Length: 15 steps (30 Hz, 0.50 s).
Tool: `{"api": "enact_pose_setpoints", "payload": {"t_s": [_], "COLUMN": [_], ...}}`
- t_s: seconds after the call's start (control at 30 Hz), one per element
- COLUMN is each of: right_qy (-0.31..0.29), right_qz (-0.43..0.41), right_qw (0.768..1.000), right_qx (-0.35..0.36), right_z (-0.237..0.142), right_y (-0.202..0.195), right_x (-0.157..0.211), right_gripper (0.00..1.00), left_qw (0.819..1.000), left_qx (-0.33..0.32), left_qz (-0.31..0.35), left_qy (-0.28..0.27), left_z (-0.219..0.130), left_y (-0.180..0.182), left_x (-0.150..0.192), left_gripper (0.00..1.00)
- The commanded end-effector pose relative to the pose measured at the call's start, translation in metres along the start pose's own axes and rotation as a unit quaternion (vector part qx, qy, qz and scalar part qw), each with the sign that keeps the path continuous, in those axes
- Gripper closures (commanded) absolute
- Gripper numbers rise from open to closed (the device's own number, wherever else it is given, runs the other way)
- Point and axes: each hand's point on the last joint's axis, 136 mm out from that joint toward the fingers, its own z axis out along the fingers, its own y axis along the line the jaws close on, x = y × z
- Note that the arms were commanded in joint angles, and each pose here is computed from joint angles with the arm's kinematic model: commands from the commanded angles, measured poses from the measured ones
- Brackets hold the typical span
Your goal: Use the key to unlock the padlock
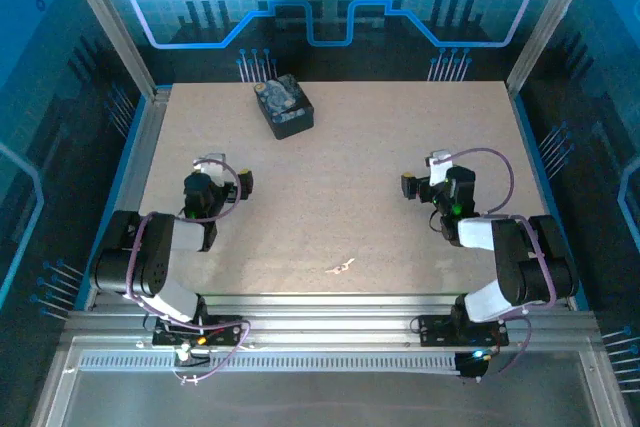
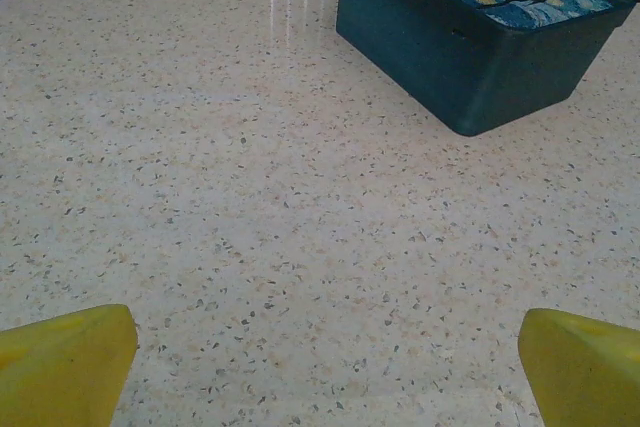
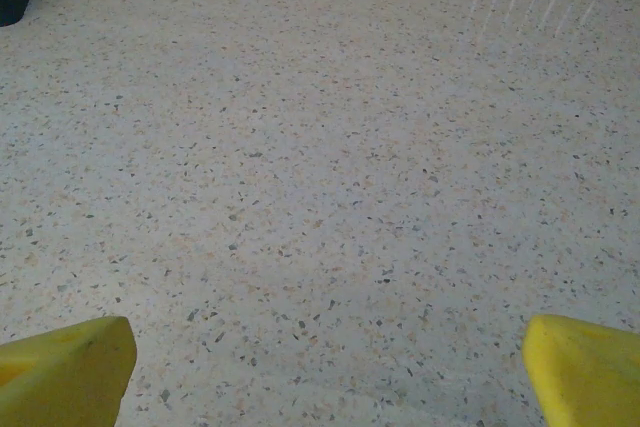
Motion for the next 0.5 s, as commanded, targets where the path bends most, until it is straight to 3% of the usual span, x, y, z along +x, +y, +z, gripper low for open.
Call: {"api": "enact_pose_setpoints", "payload": {"t_s": [0.0, 0.47], "right_qy": [-0.017, -0.015], "right_qz": [-0.004, 0.000], "right_qw": [1.000, 1.000], "right_qx": [0.003, 0.000], "right_z": [0.0009, 0.0009], "right_y": [-0.0059, -0.0065], "right_x": [-0.0109, -0.0097], "right_gripper": [0.00, 0.00], "left_qw": [1.000, 1.000], "left_qx": [0.010, -0.006], "left_qz": [0.008, 0.001], "left_qy": [-0.011, -0.010], "left_z": [0.0018, 0.0026], "left_y": [-0.0028, 0.0029], "left_x": [-0.0102, -0.0112], "left_gripper": [0.01, 0.01]}}
